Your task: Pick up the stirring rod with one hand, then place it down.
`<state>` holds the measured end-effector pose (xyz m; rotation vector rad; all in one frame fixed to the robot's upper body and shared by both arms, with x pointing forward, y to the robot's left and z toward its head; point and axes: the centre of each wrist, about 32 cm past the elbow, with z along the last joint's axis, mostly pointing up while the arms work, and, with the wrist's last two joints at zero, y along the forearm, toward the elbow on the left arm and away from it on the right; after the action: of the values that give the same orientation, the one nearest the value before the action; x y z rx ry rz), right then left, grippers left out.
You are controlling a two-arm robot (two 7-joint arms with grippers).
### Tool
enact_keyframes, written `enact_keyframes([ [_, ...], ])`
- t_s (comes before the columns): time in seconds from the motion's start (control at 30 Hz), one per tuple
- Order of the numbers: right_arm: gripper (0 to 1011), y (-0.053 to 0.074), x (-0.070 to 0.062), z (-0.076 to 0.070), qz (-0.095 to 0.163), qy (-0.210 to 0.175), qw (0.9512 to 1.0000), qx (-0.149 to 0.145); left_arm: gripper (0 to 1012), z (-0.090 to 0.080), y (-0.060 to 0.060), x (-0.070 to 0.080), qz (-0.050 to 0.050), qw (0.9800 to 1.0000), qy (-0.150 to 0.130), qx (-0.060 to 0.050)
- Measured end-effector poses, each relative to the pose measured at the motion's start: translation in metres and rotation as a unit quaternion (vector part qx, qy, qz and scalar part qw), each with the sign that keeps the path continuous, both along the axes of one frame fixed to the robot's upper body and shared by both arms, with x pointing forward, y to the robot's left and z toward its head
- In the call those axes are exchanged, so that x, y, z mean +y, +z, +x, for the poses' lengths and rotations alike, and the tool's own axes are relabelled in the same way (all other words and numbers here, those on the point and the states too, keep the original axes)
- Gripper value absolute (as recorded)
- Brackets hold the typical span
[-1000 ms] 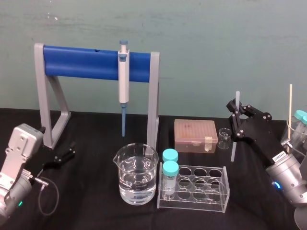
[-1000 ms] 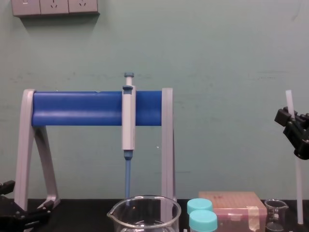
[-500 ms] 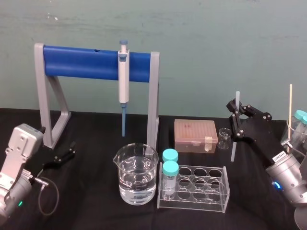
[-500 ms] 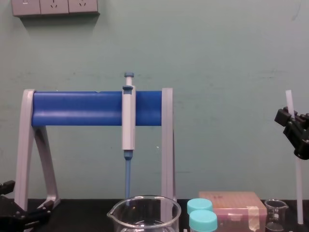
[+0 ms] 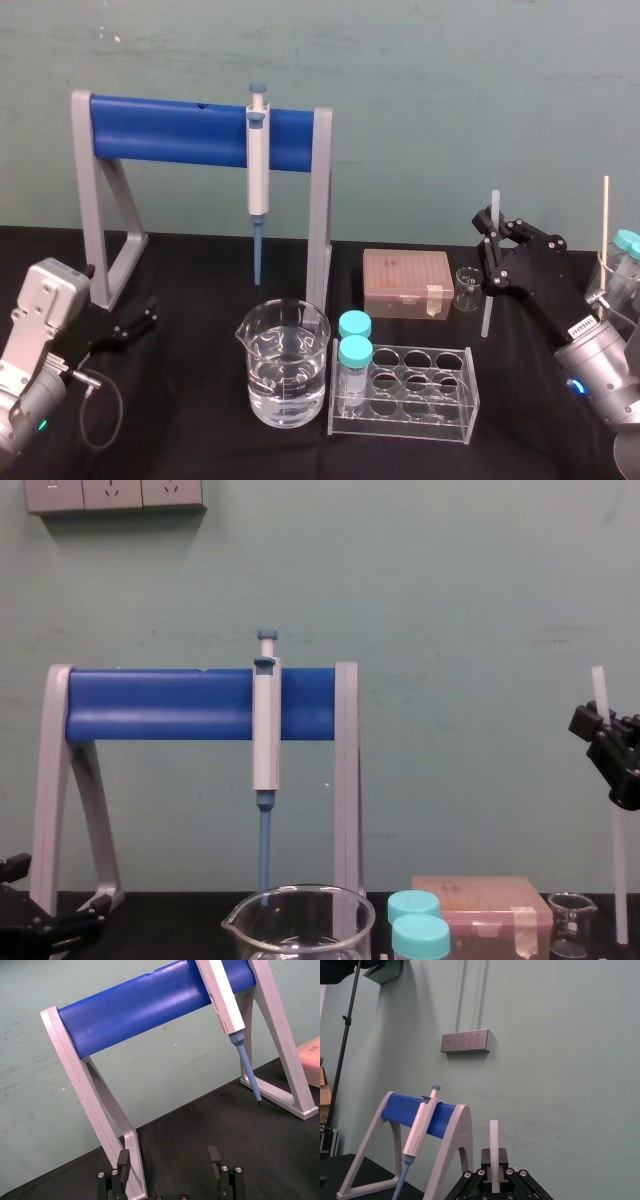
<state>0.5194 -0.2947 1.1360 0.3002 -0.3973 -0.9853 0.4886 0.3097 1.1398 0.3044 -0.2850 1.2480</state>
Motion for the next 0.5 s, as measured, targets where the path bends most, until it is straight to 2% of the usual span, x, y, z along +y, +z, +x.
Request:
enact_keyframes([
  [0.5,71,0.0000,0.0000,0.0000,0.000,0.000,1.0000,0.000,1000,0.0000,0.0000,0.0000,0.000,1.0000,0.000,0.000],
])
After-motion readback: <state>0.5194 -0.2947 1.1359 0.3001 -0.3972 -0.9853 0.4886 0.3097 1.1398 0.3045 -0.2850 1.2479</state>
